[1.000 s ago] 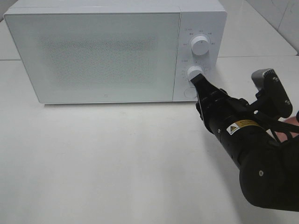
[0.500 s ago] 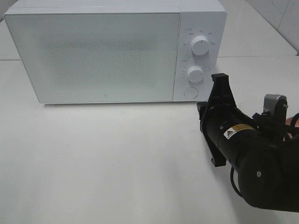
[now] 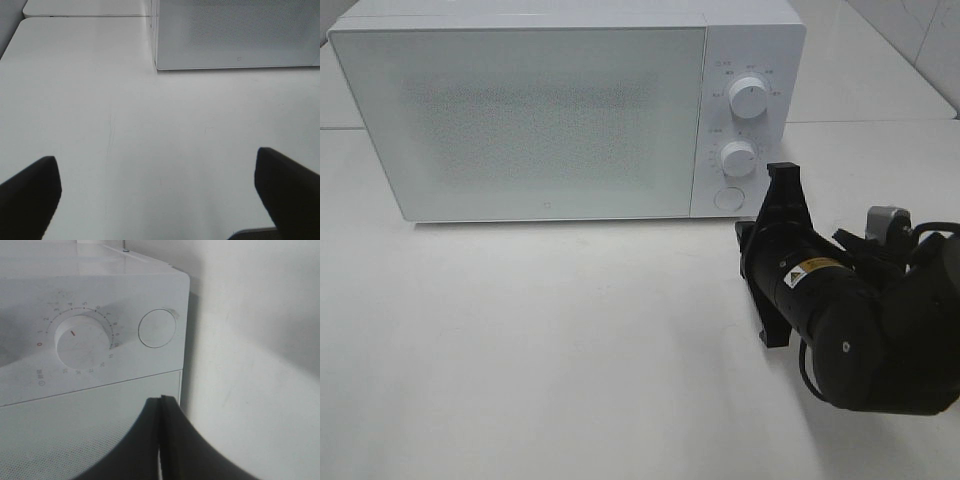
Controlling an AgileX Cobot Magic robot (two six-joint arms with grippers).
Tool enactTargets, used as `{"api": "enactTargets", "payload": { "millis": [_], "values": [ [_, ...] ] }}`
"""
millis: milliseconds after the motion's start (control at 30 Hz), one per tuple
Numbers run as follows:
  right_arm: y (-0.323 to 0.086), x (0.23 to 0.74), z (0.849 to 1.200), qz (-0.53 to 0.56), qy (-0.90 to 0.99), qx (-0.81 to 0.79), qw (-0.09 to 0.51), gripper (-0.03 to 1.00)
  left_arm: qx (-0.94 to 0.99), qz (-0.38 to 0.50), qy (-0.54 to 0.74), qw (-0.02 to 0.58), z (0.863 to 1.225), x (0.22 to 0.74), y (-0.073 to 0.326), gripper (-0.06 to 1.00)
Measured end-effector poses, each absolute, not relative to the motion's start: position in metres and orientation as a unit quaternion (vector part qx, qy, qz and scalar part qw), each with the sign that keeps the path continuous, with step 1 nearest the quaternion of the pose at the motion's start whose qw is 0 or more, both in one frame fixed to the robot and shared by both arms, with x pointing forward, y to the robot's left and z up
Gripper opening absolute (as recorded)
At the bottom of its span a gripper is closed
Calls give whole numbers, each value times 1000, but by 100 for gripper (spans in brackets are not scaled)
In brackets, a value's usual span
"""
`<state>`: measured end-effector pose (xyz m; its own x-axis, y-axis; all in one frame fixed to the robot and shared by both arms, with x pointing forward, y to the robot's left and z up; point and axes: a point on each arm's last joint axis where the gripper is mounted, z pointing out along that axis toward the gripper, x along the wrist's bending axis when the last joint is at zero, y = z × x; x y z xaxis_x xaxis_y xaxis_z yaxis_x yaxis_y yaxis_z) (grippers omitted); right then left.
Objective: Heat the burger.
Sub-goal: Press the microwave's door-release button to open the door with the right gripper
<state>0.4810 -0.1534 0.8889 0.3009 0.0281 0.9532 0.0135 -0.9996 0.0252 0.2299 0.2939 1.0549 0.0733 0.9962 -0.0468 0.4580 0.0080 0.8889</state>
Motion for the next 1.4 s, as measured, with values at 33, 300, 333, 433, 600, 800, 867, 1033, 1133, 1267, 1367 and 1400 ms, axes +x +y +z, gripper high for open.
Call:
{"api": "enactTargets", "payload": {
  "millis": [33, 300, 333, 433, 600, 800, 867, 1033, 1133, 1267, 1367, 1400],
  "values": [
    [-153, 481, 889, 591, 13, 806, 6, 0, 617, 340, 590, 395, 1055, 230, 294, 97],
    [-156, 508, 881, 585, -2, 811, 12, 0, 617, 340, 590, 395, 1055, 230, 294, 97],
    [-156, 508, 881, 585, -2, 811, 12, 0, 617, 340, 590, 395, 1055, 230, 294, 97],
    [-155, 518, 878, 583, -2, 813, 11, 0, 617, 340, 590, 395, 1055, 230, 294, 97],
    [-156, 534, 877, 585, -11, 811, 10, 0, 617, 340, 590, 395, 1055, 230, 294, 97],
    [-157, 550, 865, 576, -21, 817, 15, 0, 617, 340, 590, 395, 1055, 230, 294, 97],
    [-156, 551, 865, 575, -21, 818, 14, 0, 617, 340, 590, 395, 1055, 230, 294, 97],
    [-152, 562, 862, 580, -19, 814, 10, 0, 617, 340, 590, 395, 1055, 230, 294, 97],
    [-153, 568, 859, 580, -21, 814, 12, 0, 617, 340, 590, 395, 1055, 230, 294, 97],
    [-152, 574, 854, 572, -25, 820, 10, 0, 617, 340, 590, 395, 1055, 230, 294, 97],
    [-151, 575, 853, 572, -26, 820, 10, 0, 617, 340, 590, 395, 1055, 230, 294, 97],
    [-151, 575, 853, 572, -26, 820, 10, 0, 617, 340, 590, 395, 1055, 230, 294, 97]
  ]
}}
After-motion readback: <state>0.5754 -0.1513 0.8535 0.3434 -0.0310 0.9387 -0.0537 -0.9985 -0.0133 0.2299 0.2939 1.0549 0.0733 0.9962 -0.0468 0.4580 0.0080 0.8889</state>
